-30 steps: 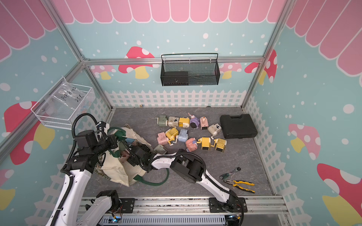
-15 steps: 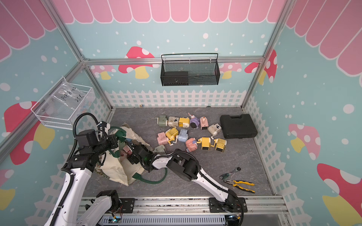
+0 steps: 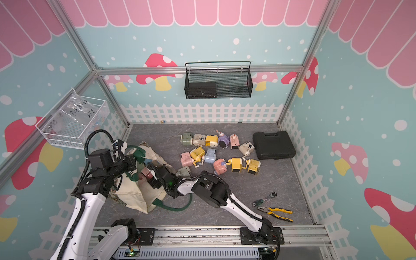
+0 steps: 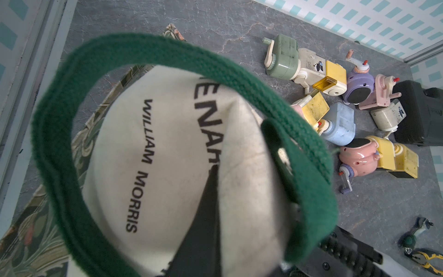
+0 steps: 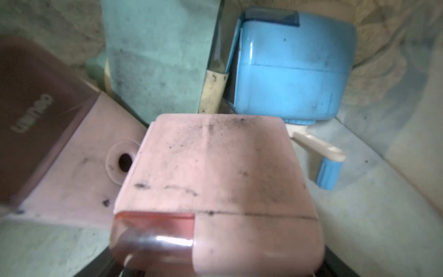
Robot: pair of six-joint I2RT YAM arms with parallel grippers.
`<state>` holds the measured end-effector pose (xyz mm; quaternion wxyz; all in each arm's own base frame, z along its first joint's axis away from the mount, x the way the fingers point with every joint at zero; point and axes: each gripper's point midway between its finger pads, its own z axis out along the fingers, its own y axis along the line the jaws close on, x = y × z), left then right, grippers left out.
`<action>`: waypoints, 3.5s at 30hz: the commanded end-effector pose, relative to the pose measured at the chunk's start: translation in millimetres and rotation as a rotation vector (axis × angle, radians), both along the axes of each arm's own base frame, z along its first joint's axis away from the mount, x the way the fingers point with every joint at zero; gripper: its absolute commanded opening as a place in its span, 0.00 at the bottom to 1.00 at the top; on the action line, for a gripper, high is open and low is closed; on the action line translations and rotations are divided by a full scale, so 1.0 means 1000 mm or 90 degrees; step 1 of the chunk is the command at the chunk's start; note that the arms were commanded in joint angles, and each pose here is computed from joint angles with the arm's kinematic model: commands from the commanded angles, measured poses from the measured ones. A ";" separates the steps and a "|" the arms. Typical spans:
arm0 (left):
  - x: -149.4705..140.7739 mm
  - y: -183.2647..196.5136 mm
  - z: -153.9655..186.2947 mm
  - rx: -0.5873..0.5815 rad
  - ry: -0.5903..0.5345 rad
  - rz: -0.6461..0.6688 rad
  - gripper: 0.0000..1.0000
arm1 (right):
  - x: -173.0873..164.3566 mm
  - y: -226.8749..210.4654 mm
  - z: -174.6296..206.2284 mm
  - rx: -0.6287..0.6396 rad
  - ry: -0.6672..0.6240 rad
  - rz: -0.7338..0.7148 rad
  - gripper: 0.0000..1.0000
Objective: Take out the pencil sharpeners from the tote bags
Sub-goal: Pick up the pencil sharpener from the canvas bag, then place the pencil sharpener at the center of the board.
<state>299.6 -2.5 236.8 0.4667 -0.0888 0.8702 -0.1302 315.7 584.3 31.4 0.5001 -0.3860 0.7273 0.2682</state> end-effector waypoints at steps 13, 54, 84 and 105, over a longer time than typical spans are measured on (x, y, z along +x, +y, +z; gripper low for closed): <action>0.004 -0.003 0.019 0.013 -0.040 -0.015 0.00 | -0.061 -0.043 0.089 0.087 -0.011 0.071 0.63; -0.002 0.028 0.018 0.063 -0.023 0.086 0.00 | -0.133 -0.153 0.174 0.012 -0.074 0.158 0.63; -0.004 0.028 0.017 0.061 -0.023 0.086 0.00 | -0.035 -0.302 0.030 -0.173 0.120 -0.177 0.64; -0.002 0.024 0.016 0.053 -0.021 0.072 0.00 | -0.039 -0.289 0.044 -0.130 0.113 -0.138 0.99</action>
